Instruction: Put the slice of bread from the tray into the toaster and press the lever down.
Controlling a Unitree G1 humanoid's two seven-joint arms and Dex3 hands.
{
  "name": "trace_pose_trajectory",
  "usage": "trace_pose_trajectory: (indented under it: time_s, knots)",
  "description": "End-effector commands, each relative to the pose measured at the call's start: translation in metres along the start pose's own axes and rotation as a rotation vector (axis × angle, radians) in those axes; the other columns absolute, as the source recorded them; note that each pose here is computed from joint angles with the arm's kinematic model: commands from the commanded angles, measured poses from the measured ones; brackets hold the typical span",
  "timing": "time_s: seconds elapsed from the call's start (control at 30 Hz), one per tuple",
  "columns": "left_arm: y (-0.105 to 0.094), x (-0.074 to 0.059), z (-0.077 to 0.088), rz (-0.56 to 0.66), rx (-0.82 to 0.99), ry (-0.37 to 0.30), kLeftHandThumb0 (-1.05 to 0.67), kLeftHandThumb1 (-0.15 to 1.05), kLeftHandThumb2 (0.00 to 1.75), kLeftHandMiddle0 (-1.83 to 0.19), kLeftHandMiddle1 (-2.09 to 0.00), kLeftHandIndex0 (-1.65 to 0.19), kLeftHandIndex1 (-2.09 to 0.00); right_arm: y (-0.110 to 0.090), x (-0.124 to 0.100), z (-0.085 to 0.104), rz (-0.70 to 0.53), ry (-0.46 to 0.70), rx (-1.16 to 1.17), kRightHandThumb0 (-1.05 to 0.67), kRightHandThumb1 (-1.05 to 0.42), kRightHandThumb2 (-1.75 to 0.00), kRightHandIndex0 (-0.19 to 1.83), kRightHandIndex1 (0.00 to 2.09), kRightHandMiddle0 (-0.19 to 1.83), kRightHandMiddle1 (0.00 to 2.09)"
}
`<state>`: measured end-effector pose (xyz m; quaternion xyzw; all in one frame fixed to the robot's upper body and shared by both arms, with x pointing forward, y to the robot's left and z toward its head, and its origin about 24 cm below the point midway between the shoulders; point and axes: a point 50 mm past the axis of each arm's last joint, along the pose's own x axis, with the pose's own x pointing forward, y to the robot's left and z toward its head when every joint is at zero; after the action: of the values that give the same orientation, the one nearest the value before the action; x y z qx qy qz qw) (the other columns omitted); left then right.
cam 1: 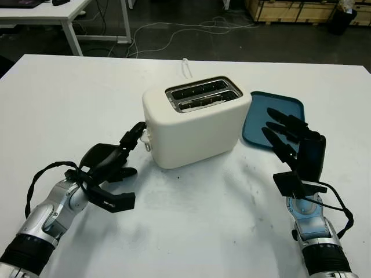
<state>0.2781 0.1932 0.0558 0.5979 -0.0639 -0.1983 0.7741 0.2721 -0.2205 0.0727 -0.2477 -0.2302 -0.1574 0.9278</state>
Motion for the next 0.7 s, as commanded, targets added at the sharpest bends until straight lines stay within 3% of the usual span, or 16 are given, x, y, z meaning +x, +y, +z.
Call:
trace_pose_trajectory:
  time_s: [0.0,0.23,0.33,0.57,0.67]
  knots:
    - [-0.035,-0.008,0.006,-0.191,-0.007,-0.011,-0.30,0.92,0.29,-0.77,-1.20,-0.84,-0.75,-0.001,0.003,0.002,-0.003,-0.025,0.011,-0.43,-0.92,-0.07,1.17,0.01,0.97,0.00]
    - [-0.024,-0.010,0.008,-0.156,-0.008,-0.035,-0.29,0.90,0.29,-0.80,-1.20,-0.89,-0.67,0.000,0.004,0.003,-0.006,-0.031,0.015,-0.43,-0.92,-0.07,1.16,0.01,0.97,0.00]
    - [-0.015,-0.010,0.013,-0.077,-0.045,-0.048,-0.29,0.89,0.28,-0.81,-1.29,-0.94,-0.68,0.000,0.004,0.003,-0.008,-0.030,0.013,-0.43,-0.92,-0.07,1.17,0.01,0.97,0.00]
    - [0.036,-0.013,0.020,0.337,-0.113,-0.104,-0.29,0.92,0.17,-0.76,-1.46,-0.84,-0.75,0.000,0.004,0.003,-0.014,-0.029,0.020,-0.42,-0.92,-0.07,1.16,0.01,0.97,0.00]
    - [0.058,-0.016,0.015,0.511,-0.139,-0.080,-0.32,0.92,0.25,-0.66,-1.45,-0.75,-0.69,0.002,0.005,0.004,-0.018,-0.023,0.030,-0.43,-0.92,-0.06,1.17,0.01,0.97,0.00]
